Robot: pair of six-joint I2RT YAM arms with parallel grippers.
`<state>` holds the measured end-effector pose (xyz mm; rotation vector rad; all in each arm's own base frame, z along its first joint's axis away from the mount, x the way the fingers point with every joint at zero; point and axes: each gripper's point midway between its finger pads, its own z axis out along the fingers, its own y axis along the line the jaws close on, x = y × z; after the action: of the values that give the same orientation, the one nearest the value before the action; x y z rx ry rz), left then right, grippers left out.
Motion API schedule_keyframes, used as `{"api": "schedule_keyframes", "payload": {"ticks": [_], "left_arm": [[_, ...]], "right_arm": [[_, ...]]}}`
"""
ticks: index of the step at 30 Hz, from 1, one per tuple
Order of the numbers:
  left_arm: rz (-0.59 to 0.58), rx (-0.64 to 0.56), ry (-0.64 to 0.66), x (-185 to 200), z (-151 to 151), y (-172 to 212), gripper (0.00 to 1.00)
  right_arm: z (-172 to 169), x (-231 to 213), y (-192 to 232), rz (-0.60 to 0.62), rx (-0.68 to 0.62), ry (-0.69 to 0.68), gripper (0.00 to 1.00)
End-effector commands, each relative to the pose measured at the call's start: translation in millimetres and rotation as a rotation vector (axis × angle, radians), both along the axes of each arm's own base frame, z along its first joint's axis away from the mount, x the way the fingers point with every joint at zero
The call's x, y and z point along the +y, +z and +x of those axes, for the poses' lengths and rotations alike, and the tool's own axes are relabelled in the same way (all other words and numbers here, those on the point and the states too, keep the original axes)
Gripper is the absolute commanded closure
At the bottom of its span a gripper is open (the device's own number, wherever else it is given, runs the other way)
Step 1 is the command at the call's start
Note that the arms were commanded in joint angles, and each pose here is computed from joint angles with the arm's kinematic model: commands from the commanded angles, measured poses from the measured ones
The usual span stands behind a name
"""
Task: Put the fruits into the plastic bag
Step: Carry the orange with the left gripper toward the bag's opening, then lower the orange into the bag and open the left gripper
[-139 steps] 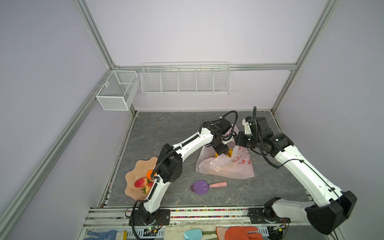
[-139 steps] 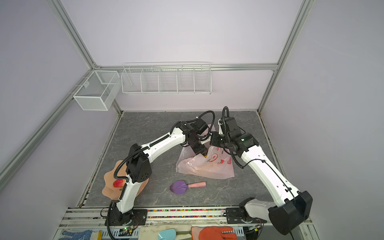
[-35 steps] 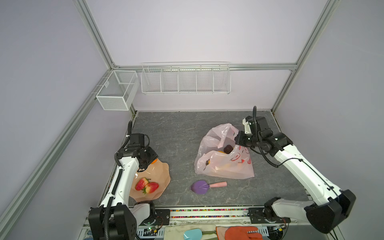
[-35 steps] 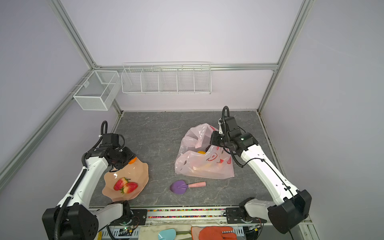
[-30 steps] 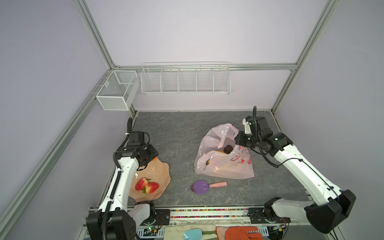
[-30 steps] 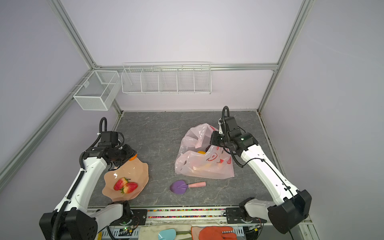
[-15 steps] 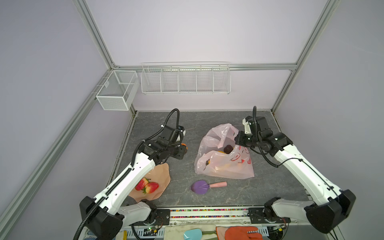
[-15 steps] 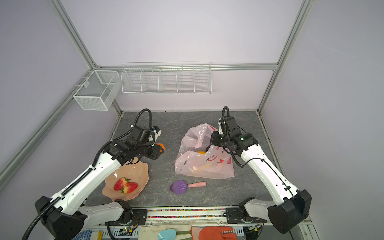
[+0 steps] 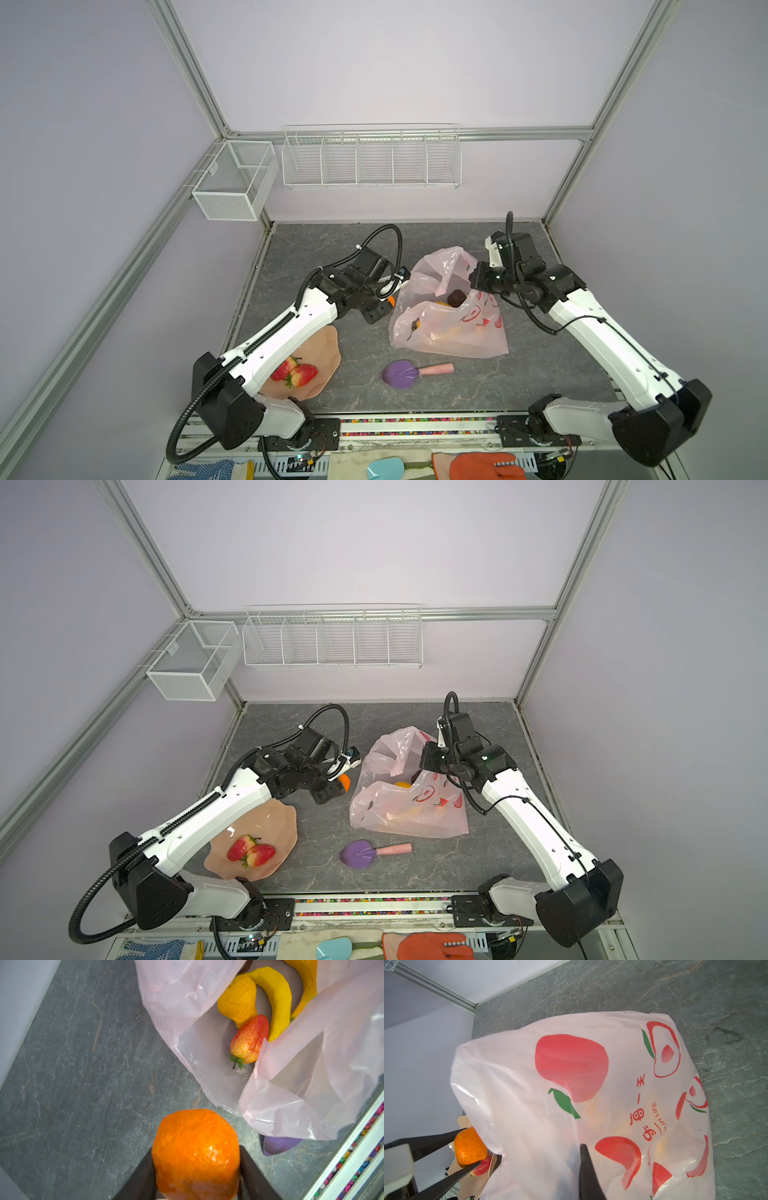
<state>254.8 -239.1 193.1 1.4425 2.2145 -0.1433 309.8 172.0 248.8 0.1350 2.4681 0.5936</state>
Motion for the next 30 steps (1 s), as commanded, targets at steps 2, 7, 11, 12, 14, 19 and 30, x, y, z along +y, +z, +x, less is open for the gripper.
{"api": "schedule_keyframes", "payload": {"ticks": [2,7,11,12,14,19,30], "left_arm": [[0.061,-0.025,-0.136,-13,1,-4,0.89],[0.107,-0.035,-0.142,-22,13,-19,0.89],[0.123,-0.046,-0.152,-28,22,-27,0.89],[0.137,-0.056,-0.15,-29,26,-29,0.89],[0.135,-0.062,-0.148,-34,31,-28,0.89],[0.097,-0.07,-0.194,-61,35,-23,0.89],[0.103,-0.023,-0.314,-117,12,-39,0.89]], "right_arm": [[2,-2,4,-0.008,-0.004,-0.001,0.94],[2,-2,5,-0.007,-0.003,0.001,0.94],[2,-2,5,-0.008,-0.004,0.002,0.94],[2,-1,4,-0.007,-0.002,0.003,0.94],[2,-1,3,-0.007,0.002,0.005,0.94],[1,-1,1,-0.006,0.007,0.006,0.94],[1,0,2,-0.003,0.006,0.004,0.94]]}}
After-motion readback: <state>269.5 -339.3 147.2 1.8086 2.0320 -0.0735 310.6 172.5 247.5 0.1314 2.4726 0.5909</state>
